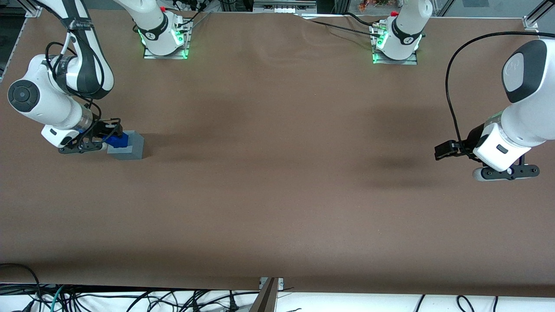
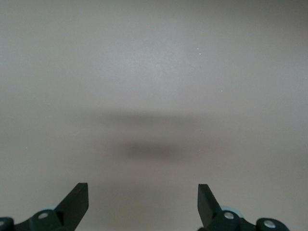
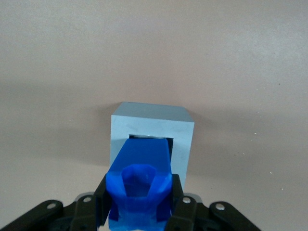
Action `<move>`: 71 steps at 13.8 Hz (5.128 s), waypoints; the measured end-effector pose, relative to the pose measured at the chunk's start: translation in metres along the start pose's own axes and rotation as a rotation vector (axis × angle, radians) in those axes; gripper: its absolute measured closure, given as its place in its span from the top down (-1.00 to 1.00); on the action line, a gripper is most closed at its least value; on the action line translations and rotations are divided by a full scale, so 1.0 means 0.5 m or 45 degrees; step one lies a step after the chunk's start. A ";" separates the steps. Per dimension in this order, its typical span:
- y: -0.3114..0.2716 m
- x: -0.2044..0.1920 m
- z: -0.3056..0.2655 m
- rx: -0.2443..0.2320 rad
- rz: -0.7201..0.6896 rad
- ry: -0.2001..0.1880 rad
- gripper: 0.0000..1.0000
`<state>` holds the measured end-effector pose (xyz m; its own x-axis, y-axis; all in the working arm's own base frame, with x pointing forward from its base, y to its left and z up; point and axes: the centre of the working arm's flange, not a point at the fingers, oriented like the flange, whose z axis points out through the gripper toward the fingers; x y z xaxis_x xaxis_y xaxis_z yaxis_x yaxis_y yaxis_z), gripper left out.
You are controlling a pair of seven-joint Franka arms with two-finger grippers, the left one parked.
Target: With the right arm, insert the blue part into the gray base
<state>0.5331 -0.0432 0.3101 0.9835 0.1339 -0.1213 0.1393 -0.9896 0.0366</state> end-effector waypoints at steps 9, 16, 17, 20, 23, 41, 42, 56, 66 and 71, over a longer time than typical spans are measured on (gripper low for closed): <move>0.003 0.000 0.004 -0.001 0.004 0.000 0.00; 0.011 -0.001 0.004 -0.003 0.032 0.005 0.00; 0.011 -0.001 0.004 -0.003 0.042 0.005 0.00; 0.011 -0.001 0.004 -0.003 0.057 0.005 0.00; 0.009 -0.001 0.004 -0.003 0.061 0.004 0.00; 0.001 0.004 0.018 -0.010 0.062 0.014 0.51; 0.001 0.004 0.015 -0.010 0.062 0.017 0.69; -0.048 0.090 -0.469 -0.017 0.003 0.095 1.00; -0.049 -0.002 -0.545 0.044 0.153 0.058 1.00; -0.057 -0.022 -0.541 0.044 0.100 0.033 1.00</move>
